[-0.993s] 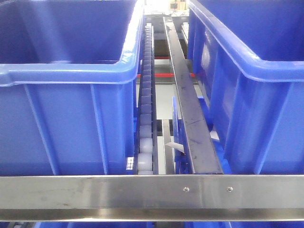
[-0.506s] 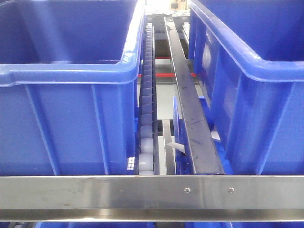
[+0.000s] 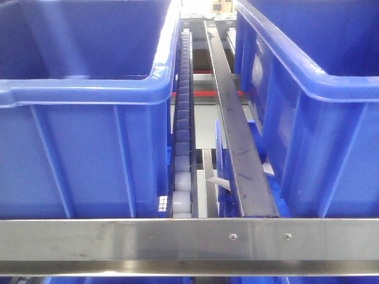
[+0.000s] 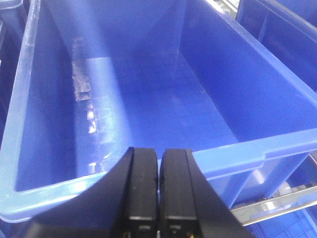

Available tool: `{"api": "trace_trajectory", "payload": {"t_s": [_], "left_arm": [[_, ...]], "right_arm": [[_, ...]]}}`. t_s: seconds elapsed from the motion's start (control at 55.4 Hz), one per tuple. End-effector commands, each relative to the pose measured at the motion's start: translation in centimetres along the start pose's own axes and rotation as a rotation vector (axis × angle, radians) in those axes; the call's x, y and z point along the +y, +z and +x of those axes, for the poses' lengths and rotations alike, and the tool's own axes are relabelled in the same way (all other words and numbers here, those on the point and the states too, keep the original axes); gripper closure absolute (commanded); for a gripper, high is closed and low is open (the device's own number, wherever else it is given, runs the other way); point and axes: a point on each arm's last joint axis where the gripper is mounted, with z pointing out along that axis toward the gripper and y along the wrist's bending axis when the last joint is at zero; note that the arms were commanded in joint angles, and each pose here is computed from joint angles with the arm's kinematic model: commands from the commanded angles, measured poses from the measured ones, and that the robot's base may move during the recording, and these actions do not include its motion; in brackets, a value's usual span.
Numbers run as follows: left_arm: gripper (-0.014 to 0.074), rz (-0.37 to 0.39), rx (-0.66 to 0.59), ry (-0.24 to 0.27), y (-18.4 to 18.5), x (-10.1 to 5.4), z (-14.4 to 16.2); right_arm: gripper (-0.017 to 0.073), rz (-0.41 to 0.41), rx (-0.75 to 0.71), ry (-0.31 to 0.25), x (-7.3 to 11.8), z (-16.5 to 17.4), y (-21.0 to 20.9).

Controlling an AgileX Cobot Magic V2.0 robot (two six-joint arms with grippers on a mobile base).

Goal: Pick and sort blue part to right shelf
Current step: 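Lower the right gripper into a blue bin and release the part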

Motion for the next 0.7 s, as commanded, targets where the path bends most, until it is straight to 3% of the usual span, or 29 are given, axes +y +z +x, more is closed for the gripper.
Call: {"api": "trace_trajectory", "payload": {"t_s": [0.0, 0.307, 0.506, 0.578, 0.686], "left_arm": [[0.0470, 0.004, -0.094, -0.015, -0.2, 0.0, -1.4], [0.0470, 0.005, -0.094, -0.017, -0.2, -0.1, -1.4], [0.0470, 0.005, -0.094, -0.017, -0.2, -0.1, -1.4], [0.0470, 0.005, -0.094, -0.017, -0.2, -0.1, -1.4], [0.0470, 0.005, -0.094, -0.017, -0.2, -0.1, -1.4]], "right_arm": [[0.0304, -0.003, -0.099, -0.046, -0.4, -2.0, 1.4], [0.0304, -0.004, -0.011, -0.046, -0.7, -2.5, 10.6], [0.0291, -0.008, 0.069, -0.048, -0.7, -1.7, 13.4], [0.0233, -0.009, 0.077, -0.048, -0.7, -1.7, 13.5], [0.0045, -0.012, 0.079, -0.045, -0.7, -1.7, 13.3]]}}
